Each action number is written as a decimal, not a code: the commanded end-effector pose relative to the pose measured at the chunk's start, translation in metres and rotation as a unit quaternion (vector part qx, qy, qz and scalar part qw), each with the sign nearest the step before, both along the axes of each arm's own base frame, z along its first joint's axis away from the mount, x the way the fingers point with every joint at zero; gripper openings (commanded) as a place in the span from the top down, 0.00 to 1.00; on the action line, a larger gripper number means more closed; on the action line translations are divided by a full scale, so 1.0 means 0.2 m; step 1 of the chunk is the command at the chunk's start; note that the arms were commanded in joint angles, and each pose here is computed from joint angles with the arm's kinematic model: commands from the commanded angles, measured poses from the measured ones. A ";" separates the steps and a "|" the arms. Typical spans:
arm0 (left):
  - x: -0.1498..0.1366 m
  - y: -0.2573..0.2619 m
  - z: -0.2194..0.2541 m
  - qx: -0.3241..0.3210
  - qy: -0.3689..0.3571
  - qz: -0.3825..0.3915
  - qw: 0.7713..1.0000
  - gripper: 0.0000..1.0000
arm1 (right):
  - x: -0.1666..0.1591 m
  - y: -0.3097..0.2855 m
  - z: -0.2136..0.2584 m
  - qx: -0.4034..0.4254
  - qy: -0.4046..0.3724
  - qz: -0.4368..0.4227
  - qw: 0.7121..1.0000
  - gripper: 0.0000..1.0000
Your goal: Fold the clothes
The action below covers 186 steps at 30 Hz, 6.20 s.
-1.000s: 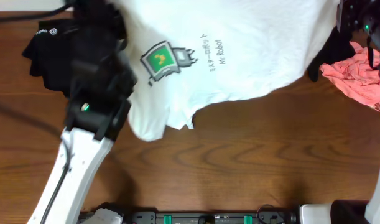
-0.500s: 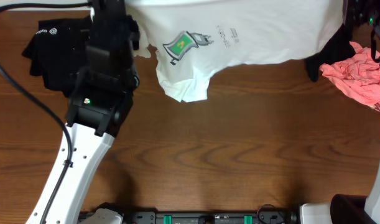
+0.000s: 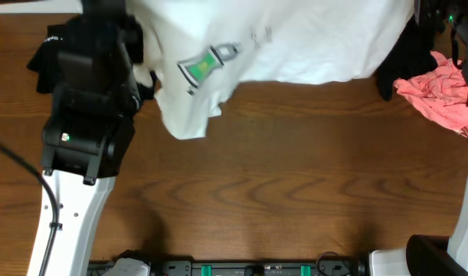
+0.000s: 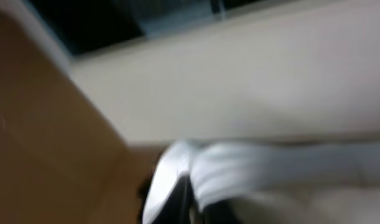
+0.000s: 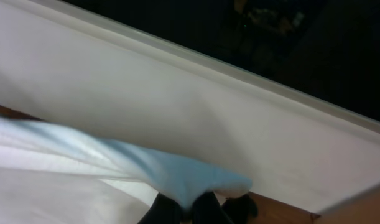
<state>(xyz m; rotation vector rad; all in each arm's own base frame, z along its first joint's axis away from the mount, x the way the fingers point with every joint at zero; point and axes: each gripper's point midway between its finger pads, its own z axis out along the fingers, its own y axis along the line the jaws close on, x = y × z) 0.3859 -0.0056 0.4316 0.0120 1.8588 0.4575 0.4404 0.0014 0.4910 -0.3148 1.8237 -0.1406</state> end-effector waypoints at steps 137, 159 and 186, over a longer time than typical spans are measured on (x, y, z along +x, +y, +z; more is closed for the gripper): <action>-0.69 -0.17 -1.70 -0.306 0.550 0.134 0.766 0.94 | -0.98 0.04 -1.97 0.153 0.635 -0.112 0.749 0.99; -0.40 -0.09 -1.77 -0.275 0.474 0.132 0.826 0.92 | -0.80 -0.06 -2.26 0.176 0.639 -0.134 0.736 0.72; -0.02 -0.06 -1.64 -0.239 0.340 0.072 0.907 0.02 | -0.21 -0.09 -1.79 0.200 0.469 -0.074 0.857 0.32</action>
